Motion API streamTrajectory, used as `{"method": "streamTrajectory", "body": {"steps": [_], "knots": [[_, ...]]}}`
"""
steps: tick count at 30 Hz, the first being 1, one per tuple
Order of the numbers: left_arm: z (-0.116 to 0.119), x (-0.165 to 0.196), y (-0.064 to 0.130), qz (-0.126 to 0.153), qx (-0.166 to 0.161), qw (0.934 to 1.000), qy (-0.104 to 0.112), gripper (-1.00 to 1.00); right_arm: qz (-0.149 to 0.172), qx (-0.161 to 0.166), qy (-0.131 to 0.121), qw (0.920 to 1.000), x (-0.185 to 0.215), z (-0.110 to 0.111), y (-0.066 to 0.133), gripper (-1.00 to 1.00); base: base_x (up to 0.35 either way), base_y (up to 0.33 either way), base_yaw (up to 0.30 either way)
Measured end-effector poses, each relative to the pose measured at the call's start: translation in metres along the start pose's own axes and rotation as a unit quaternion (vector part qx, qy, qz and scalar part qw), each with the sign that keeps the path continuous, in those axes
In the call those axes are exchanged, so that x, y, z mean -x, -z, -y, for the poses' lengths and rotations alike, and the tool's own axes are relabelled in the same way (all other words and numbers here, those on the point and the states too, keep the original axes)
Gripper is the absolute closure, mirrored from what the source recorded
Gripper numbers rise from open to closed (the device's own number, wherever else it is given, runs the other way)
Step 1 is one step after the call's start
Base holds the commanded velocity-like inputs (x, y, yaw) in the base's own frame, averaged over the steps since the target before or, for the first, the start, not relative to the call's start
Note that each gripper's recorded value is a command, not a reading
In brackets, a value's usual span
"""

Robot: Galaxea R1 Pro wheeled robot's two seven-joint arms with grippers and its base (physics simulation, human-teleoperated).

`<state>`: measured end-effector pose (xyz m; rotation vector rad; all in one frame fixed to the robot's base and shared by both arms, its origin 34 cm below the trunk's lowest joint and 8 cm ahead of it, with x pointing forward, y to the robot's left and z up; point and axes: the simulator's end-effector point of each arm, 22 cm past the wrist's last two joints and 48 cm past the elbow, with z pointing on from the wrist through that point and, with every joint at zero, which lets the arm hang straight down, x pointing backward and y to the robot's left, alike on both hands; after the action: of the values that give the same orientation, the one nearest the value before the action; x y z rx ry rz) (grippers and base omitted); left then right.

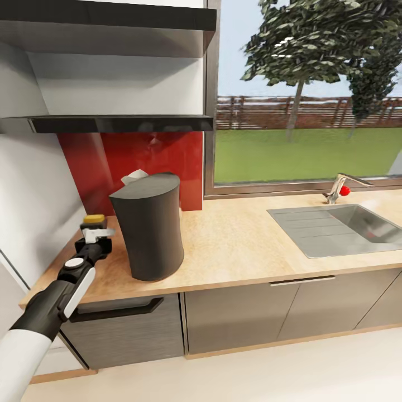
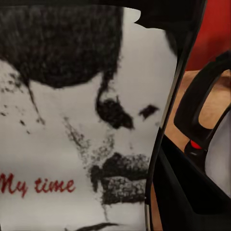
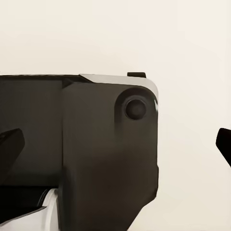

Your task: Set up a coffee station on the kitchen countertop: keep the coffee maker on the countertop, move the bottle of coffee from the kitchen shelf to the counter next to the coffee maker, place a paper coffee filter on top of the coffee maker, put the saucer next to the coffee maker with the coffee cup on the saucer, and place the electric kettle next to the coffee maker.

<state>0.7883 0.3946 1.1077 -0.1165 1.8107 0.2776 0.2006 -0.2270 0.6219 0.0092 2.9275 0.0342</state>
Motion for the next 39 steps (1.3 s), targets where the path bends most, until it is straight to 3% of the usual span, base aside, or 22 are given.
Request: {"method": "streamTrajectory", "body": {"steps": [24,34,39], "knots": [[-0.004,-0.006,0.0,-0.004,0.007,1.0,-0.001,1.0,0.001,0.0,-0.001,1.0,0.001,0.0,0.0,-1.0,0.065,0.021,0.0],[-0.005,-0.024,0.002,-0.018,0.007,0.9998,0.0,1.0,0.001,0.0,-0.001,1.0,0.001,0.0,0.0,-1.0,0.002,0.001,0.0],[-0.003,-0.028,0.007,0.008,0.004,0.9999,0.009,1.0,0.001,-0.001,-0.001,1.0,0.001,0.001,0.0,-1.0,0.0,0.0,0.0]]}}
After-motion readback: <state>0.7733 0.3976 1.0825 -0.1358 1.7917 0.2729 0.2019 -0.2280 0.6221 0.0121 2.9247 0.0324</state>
